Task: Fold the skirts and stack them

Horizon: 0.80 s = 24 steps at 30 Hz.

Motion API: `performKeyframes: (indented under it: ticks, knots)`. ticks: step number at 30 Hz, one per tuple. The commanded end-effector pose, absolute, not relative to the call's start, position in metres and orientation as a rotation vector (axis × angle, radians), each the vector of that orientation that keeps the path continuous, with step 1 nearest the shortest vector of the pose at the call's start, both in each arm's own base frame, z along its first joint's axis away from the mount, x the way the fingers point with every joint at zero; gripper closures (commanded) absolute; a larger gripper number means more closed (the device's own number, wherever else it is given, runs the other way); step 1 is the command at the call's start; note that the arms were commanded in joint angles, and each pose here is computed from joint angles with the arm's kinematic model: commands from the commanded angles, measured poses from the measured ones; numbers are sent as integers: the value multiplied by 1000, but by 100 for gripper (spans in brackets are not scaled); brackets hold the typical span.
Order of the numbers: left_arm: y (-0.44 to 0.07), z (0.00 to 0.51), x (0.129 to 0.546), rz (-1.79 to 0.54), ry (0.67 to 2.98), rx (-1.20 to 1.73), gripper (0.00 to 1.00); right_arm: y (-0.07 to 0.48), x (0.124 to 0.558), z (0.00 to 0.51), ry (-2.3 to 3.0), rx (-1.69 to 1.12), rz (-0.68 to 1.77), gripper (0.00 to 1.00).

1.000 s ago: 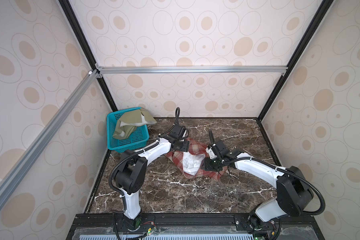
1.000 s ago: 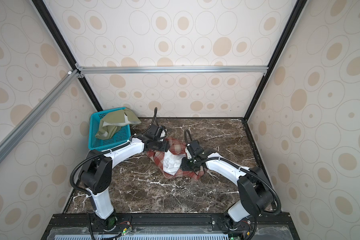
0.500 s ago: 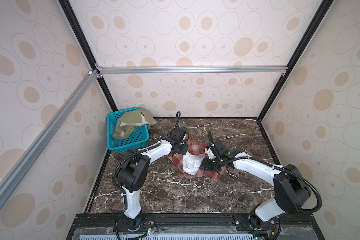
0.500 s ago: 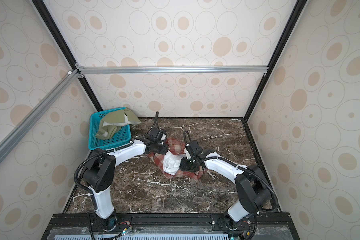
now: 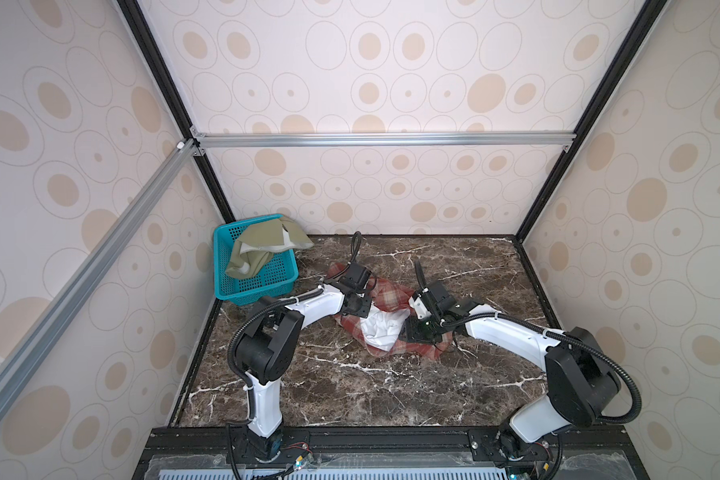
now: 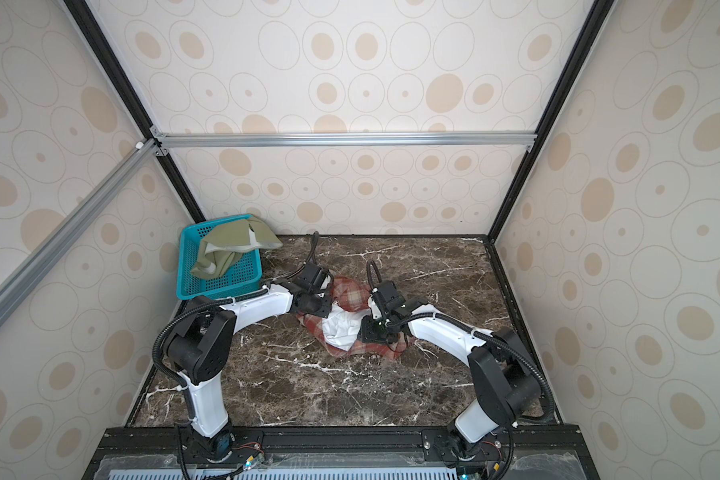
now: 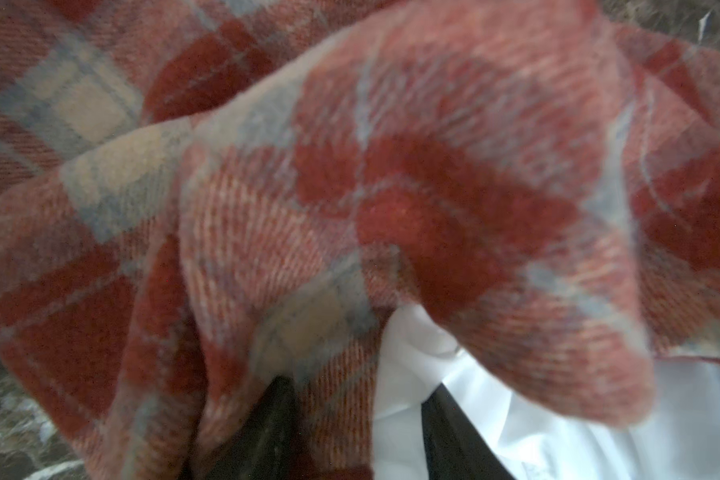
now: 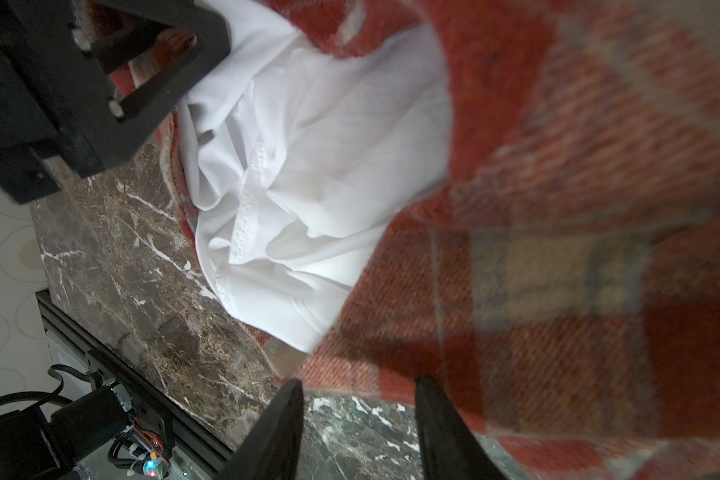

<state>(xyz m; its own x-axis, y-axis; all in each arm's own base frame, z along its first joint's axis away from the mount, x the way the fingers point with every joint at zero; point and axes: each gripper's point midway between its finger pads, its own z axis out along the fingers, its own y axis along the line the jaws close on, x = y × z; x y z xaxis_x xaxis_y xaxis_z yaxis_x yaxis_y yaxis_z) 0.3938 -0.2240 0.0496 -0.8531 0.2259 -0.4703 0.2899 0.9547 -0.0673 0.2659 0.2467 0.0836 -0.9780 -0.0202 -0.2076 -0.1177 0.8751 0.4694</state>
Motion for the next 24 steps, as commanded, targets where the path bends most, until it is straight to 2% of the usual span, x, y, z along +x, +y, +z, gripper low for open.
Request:
performKeyframes:
  ticks: [1,10,17,24]
  knots:
    - [-211,63,391,-143,2620,355,50,251,267,85,2855,-110,746,53]
    - [-199,71,390,-164,2606,304,50,254,266,83,2859,-111,763,54]
    - [-199,67,391,-170,2613,299,56,253,266,84,2856,-111,763,54]
    - [-205,71,393,-203,2602,331,56,252,266,83,2859,-110,755,54]
